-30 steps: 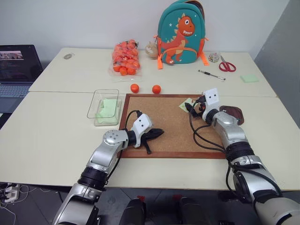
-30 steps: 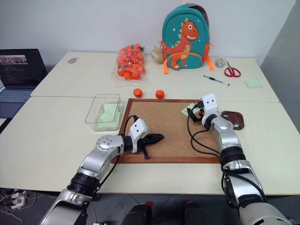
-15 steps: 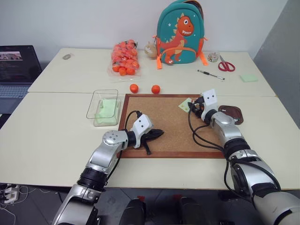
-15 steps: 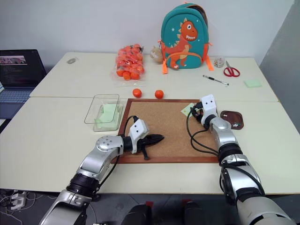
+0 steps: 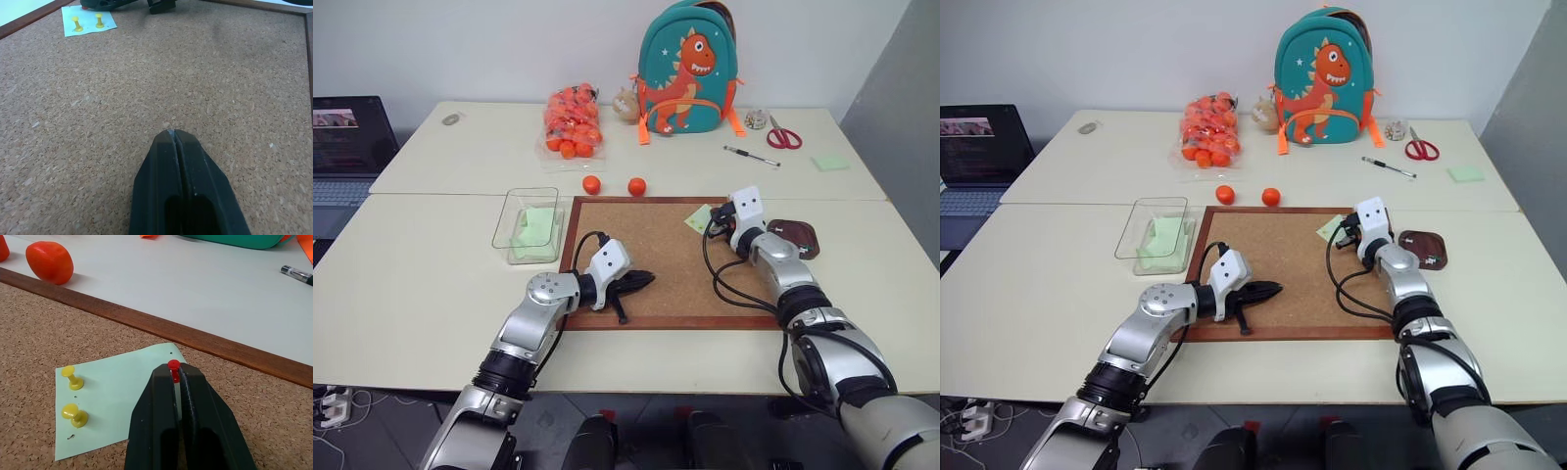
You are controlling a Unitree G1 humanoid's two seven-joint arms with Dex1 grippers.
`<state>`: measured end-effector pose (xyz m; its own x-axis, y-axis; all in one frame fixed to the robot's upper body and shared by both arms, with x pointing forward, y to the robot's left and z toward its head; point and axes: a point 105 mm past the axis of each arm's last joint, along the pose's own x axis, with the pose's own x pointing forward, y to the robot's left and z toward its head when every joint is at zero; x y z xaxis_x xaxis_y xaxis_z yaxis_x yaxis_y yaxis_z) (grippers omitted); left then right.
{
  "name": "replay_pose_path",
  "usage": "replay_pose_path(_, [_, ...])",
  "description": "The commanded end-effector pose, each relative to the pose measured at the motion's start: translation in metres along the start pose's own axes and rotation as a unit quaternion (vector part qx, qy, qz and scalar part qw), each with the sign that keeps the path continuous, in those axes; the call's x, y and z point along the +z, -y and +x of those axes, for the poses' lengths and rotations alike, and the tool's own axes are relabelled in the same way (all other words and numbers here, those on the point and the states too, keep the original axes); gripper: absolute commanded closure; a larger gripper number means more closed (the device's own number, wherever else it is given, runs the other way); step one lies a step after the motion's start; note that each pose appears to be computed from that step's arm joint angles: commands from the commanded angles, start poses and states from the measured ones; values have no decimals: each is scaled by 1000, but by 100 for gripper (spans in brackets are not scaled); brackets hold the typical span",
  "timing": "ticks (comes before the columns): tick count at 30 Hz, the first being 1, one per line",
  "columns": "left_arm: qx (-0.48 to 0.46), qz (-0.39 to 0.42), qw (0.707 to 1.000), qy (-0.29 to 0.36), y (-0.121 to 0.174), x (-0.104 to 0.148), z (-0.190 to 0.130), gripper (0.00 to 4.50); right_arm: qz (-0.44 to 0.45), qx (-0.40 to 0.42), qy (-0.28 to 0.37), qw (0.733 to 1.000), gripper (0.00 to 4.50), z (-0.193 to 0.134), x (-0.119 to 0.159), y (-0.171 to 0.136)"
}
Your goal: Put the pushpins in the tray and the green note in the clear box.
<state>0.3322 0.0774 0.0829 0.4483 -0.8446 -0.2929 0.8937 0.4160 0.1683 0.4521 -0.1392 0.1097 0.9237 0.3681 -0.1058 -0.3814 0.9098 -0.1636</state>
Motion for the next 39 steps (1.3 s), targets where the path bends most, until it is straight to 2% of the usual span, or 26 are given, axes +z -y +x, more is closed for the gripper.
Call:
replay_pose_path(1, [-20,-7,1000,-18,10,-10,1,450,-6,-17,43,999,448,2,24,9])
replay_pose_path(17, [-25,-10,999,-21,13,-12,3,450,69,-22,134,988,448,-10,45,17])
replay_pose_path(24, [-27,-12,999,-23,13,-13,2,450,69,-28,158,985,448,-17,51,17])
replay_pose_path(27, [-27,-11,999,-22,14,-13,3,450,45,-36,178,982,448,-28,60,23])
replay_pose_path(30, [-26,-13,999,-21,15,-12,3,450,29,-65,201,977,448,-55,72,42])
replay_pose_path(34, [-25,-16,999,-20,16,-14,3,450,14,-106,172,979,448,-98,62,65])
replay_pose_path(37, [-26,-17,999,-21,16,-15,2,450,14,-135,98,986,448,-125,36,78])
replay_pose_path(39, [-26,-18,999,-21,16,-15,2,450,20,-146,71,987,448,-136,26,80])
